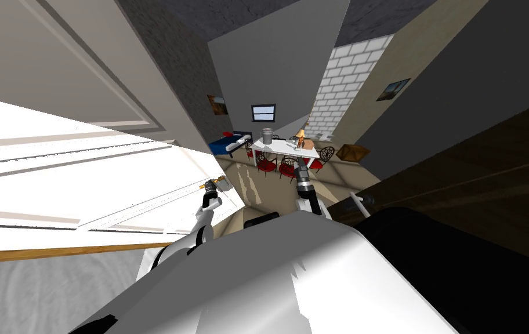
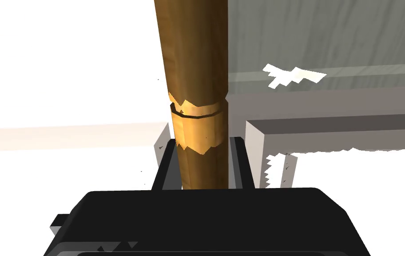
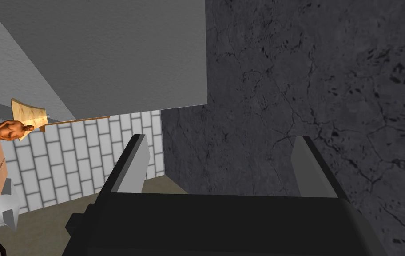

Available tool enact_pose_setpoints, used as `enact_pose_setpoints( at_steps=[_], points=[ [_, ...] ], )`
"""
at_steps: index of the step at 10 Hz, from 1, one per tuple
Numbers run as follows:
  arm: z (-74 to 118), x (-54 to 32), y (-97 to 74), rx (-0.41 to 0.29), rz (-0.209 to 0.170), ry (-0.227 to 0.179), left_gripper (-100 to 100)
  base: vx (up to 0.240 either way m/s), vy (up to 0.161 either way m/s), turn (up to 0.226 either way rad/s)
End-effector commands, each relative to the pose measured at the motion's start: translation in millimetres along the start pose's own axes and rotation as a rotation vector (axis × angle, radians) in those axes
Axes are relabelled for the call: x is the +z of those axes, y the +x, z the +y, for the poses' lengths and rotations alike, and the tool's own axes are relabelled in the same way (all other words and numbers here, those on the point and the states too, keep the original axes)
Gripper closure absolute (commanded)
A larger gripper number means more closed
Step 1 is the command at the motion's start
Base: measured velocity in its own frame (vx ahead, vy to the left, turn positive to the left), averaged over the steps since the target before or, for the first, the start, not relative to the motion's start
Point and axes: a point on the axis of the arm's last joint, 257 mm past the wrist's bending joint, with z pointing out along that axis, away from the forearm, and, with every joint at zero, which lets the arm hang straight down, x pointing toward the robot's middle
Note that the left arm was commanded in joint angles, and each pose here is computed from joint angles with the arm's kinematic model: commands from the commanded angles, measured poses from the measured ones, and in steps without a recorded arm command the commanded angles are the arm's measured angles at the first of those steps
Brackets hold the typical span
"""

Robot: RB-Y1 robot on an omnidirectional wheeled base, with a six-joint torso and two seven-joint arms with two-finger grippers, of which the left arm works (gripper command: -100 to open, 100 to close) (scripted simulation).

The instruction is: Push the door open

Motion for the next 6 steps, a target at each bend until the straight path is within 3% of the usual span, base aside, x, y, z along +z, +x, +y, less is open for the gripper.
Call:
enact_pose_setpoints(
  at_steps=[1,6],
  points=[
    [-4.8,2.2,-14.5,0.001,-0.023,0.009,100,0.213,-0.084,0.070],
    [-6.1,1.7,-42.7,0.000,-0.072,0.011,100,0.167,-0.078,0.058]
  ],
)
